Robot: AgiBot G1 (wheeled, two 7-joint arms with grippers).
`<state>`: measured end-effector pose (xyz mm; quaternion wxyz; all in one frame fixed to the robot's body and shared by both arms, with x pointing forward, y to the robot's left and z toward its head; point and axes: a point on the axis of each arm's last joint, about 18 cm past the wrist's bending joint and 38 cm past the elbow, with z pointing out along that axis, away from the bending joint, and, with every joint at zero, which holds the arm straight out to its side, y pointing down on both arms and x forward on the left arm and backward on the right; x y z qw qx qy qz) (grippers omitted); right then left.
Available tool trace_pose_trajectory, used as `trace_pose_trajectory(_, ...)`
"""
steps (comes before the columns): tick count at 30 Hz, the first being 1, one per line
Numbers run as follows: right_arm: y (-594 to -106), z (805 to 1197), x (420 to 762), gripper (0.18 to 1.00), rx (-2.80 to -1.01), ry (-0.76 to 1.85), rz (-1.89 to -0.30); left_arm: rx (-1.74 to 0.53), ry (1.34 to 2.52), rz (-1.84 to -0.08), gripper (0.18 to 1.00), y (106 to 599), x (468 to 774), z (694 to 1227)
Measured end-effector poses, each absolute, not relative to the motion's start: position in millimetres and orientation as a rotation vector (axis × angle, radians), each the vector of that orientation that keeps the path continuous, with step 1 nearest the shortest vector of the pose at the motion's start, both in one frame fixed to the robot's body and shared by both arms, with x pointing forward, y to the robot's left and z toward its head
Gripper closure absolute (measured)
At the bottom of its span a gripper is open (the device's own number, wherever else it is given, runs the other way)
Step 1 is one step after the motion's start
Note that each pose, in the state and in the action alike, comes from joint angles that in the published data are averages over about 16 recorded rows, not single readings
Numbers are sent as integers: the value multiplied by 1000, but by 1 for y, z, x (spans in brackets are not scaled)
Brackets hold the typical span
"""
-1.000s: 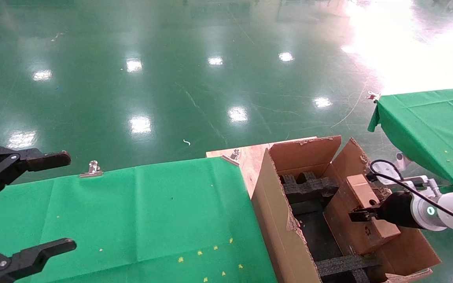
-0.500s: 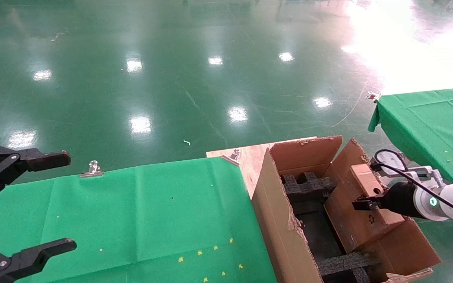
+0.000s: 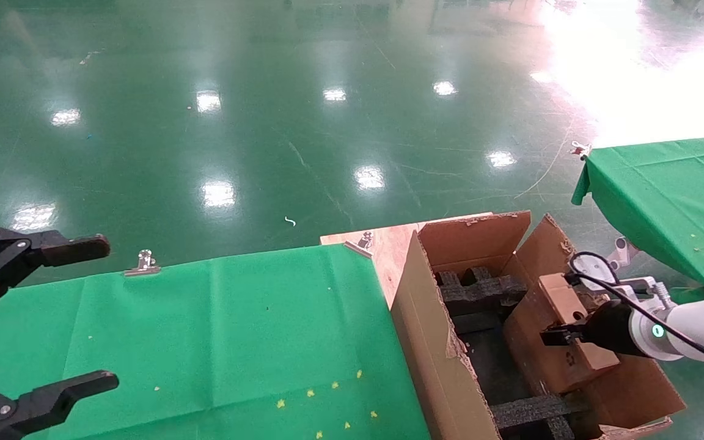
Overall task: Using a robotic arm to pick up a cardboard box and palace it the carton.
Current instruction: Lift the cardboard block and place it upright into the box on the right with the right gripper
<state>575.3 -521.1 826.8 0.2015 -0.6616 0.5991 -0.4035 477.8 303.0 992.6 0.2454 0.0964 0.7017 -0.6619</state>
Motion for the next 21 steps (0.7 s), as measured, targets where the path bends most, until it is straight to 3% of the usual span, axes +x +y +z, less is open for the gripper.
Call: trace_pose_trajectory(21,-514,786,592,840,-1902,1685,-1093,263,1915,-1807,184,303,478,993)
